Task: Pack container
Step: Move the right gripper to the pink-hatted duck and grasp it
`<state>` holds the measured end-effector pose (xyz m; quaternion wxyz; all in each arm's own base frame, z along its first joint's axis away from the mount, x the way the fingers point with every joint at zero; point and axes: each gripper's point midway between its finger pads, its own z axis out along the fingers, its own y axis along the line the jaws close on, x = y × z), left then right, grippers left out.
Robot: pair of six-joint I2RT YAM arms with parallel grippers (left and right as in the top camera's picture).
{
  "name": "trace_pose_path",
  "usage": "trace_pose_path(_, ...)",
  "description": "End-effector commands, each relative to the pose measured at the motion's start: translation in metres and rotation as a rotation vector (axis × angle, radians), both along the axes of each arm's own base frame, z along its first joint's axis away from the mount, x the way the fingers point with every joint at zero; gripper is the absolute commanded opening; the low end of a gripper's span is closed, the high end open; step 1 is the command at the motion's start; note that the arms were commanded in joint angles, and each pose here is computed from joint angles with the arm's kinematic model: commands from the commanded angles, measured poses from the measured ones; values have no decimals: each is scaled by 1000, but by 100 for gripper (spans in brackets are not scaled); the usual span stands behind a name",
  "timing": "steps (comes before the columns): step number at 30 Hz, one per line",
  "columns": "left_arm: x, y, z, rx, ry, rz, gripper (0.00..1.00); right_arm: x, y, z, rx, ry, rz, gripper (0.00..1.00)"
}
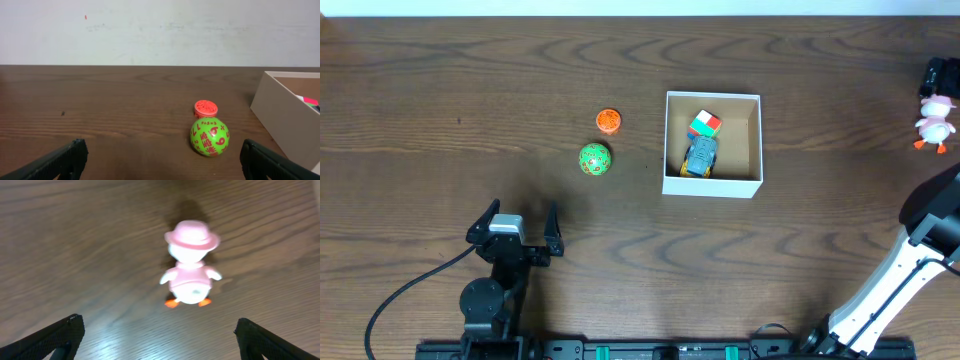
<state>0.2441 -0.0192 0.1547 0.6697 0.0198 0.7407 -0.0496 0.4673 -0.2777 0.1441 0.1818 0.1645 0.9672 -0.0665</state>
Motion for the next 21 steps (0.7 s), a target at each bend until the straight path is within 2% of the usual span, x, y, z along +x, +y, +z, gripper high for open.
trace_pose_path(1,-1,-1,-15,6,45,-10,98,-4,-15,-21,-58,76,25,99)
trace_pose_path(9,-1,-1,-15,5,45,-9,98,-18,-39,-65,-8,132,28,99)
trace_pose_path(14,-1,-1,-15,6,45,-9,98,-8,-36,-75,47,81,98,99)
trace_pose_path(21,-1,-1,-15,5,45,-10,98,-1,-42,-92,22,81,148,99)
